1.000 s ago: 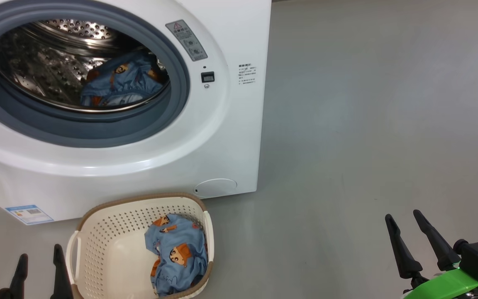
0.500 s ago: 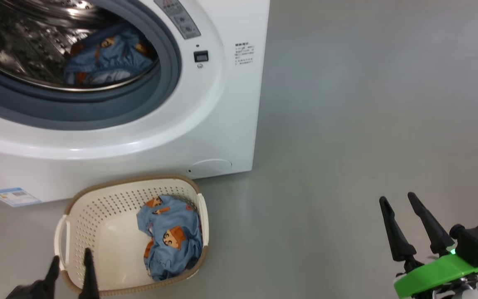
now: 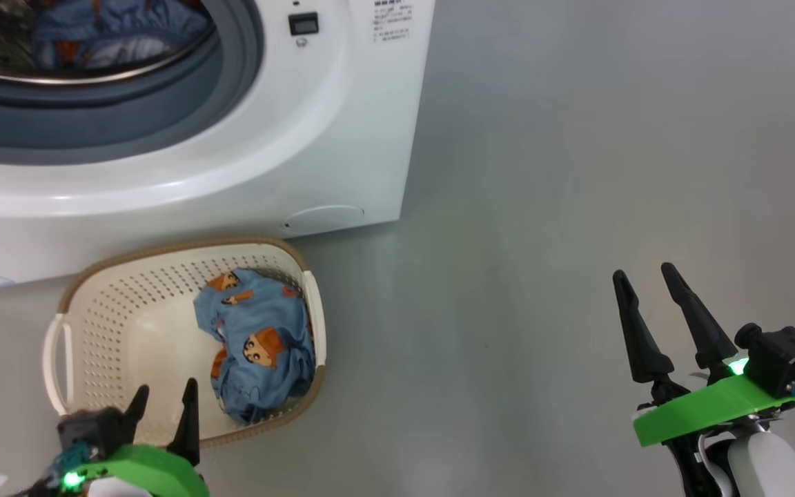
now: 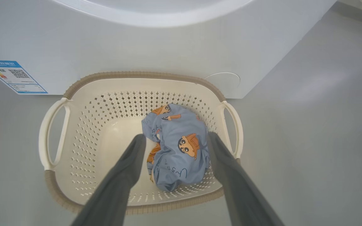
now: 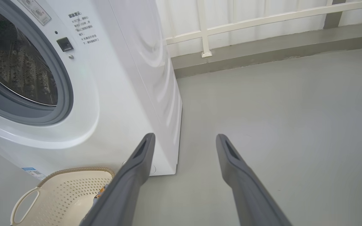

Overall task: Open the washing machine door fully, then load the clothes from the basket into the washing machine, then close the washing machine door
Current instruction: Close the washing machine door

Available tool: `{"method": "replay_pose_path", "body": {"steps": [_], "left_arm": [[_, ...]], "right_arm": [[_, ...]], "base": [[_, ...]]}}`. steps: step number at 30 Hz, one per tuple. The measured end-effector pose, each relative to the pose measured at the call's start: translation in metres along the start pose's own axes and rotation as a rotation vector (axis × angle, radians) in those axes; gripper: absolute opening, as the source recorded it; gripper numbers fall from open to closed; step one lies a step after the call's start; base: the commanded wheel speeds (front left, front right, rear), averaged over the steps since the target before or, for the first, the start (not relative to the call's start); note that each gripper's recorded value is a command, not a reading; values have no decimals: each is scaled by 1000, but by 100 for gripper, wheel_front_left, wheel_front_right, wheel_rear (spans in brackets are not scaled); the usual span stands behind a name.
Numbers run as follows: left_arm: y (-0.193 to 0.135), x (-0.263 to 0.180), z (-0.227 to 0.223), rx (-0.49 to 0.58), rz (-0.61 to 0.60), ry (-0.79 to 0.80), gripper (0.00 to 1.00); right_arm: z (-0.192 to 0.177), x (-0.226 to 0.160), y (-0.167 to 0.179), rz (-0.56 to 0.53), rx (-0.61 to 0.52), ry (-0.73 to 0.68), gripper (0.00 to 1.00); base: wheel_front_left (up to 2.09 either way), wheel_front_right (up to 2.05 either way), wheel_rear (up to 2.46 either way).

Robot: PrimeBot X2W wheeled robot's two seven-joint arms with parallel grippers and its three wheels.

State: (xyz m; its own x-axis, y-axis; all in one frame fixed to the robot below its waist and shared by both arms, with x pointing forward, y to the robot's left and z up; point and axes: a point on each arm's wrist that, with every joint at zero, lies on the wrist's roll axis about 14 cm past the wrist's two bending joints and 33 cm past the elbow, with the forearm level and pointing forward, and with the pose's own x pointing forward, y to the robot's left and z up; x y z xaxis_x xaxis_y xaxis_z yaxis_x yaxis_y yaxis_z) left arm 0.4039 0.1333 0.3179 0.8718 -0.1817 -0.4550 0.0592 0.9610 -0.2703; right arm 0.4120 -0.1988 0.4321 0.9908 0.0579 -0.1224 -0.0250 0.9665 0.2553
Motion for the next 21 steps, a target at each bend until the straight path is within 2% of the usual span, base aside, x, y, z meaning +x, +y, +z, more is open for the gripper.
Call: {"method": "replay_pose_path", "body": {"steps": [12, 21], "left_arm": [[-20, 63, -39, 49, -115, 178, 100], [-18, 96, -77, 90, -155, 320, 100]], "right_arm": [[-22, 29, -7, -31, 23, 35, 100], [-43, 48, -16, -56, 26, 68, 100]], "base": [[0, 0, 0], [0, 0, 0]]}}
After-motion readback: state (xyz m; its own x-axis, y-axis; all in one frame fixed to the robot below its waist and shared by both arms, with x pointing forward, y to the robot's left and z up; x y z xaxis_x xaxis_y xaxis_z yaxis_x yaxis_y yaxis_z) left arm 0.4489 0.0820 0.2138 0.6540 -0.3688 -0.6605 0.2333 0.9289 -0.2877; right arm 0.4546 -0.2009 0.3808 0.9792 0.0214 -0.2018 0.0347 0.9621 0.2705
